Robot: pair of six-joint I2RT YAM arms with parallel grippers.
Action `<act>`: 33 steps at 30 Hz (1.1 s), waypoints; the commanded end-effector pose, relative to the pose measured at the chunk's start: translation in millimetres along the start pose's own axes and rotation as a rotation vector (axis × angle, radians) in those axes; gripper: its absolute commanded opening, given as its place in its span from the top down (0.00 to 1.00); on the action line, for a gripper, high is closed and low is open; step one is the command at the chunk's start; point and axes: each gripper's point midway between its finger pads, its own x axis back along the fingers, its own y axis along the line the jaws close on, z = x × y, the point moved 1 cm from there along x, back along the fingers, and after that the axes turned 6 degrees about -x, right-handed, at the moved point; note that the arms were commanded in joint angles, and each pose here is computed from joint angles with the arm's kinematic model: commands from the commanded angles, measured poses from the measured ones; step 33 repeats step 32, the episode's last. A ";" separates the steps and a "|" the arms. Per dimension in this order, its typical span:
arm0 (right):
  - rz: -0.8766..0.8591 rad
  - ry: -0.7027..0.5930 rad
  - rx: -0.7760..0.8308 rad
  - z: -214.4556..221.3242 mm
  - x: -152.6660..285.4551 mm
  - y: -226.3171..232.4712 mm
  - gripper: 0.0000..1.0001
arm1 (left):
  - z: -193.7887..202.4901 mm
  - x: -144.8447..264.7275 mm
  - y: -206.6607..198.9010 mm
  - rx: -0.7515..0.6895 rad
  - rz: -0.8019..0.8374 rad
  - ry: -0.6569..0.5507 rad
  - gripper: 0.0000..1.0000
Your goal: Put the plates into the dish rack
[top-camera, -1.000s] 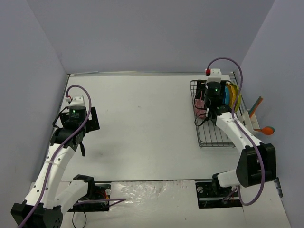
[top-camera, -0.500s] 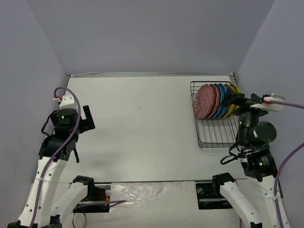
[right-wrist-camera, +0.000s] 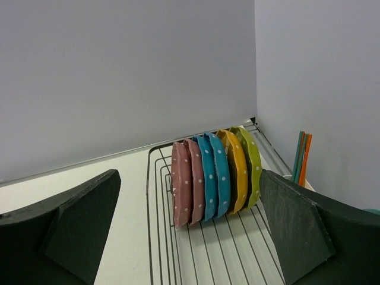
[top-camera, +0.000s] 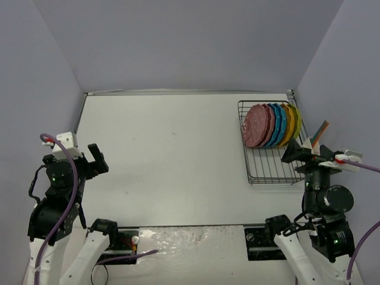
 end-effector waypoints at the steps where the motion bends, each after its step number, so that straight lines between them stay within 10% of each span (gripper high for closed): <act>1: -0.029 -0.026 -0.009 8.3 7.5 -1.5 0.00 | 10.7 -8.3 -3.8 -0.015 0.012 0.024 0.03; 33: -0.052 -0.010 -0.025 33.1 16.6 -6.0 0.00 | 37.5 -41.1 -11.5 0.015 0.008 0.021 0.03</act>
